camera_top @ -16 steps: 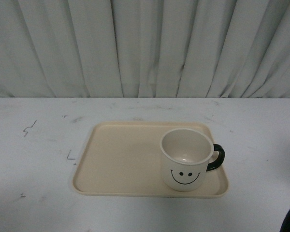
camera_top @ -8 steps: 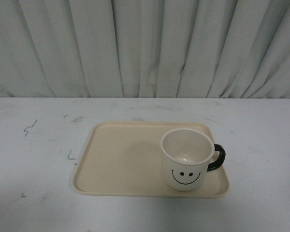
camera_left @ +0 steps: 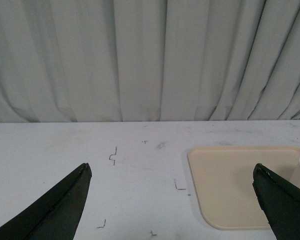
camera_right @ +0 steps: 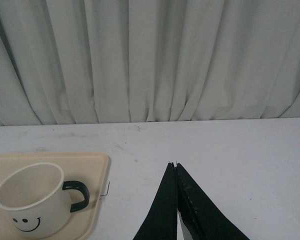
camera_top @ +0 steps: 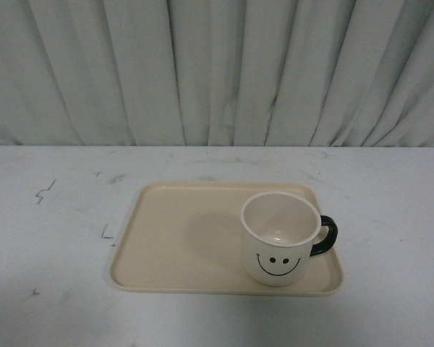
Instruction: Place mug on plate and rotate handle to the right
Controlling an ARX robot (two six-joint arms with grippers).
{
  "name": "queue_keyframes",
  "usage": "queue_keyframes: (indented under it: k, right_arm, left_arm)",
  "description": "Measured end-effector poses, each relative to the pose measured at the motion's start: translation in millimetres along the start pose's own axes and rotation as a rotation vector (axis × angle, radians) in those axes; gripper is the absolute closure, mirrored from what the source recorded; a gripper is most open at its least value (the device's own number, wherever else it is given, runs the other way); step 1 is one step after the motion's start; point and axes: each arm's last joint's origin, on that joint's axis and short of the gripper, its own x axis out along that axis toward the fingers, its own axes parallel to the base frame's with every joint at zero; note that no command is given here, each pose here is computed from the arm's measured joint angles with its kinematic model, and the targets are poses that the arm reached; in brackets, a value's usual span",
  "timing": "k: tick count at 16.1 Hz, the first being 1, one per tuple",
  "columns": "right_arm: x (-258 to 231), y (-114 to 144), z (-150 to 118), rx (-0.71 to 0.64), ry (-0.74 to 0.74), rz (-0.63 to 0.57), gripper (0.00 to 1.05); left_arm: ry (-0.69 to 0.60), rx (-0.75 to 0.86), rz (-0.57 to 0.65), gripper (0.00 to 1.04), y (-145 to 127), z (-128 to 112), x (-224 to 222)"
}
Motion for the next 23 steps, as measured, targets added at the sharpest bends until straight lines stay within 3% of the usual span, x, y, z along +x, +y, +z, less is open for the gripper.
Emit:
queue_keyframes:
  k: [16,18,19,22,23]
  right_arm:
    - [-31,0,5,0.001,-0.016,0.000,1.03]
    - [-38,0,-2,0.001,0.040,0.001,1.03]
    - [-42,0,3,0.002,-0.026,0.001,1.03]
    - [-42,0,1,0.002,-0.006,0.000,1.03]
    - [-42,0,1,0.002,-0.005,0.000,0.98]
  left_arm:
    - [0.000,0.000,0.000,0.07,0,0,0]
    - [0.000,0.000,0.000,0.07,0,0,0]
    - [0.001,0.000,-0.001,0.07,0,0,0]
    - [0.000,0.000,0.000,0.07,0,0,0]
    - [-0.001,0.000,0.000,0.07,0,0,0]
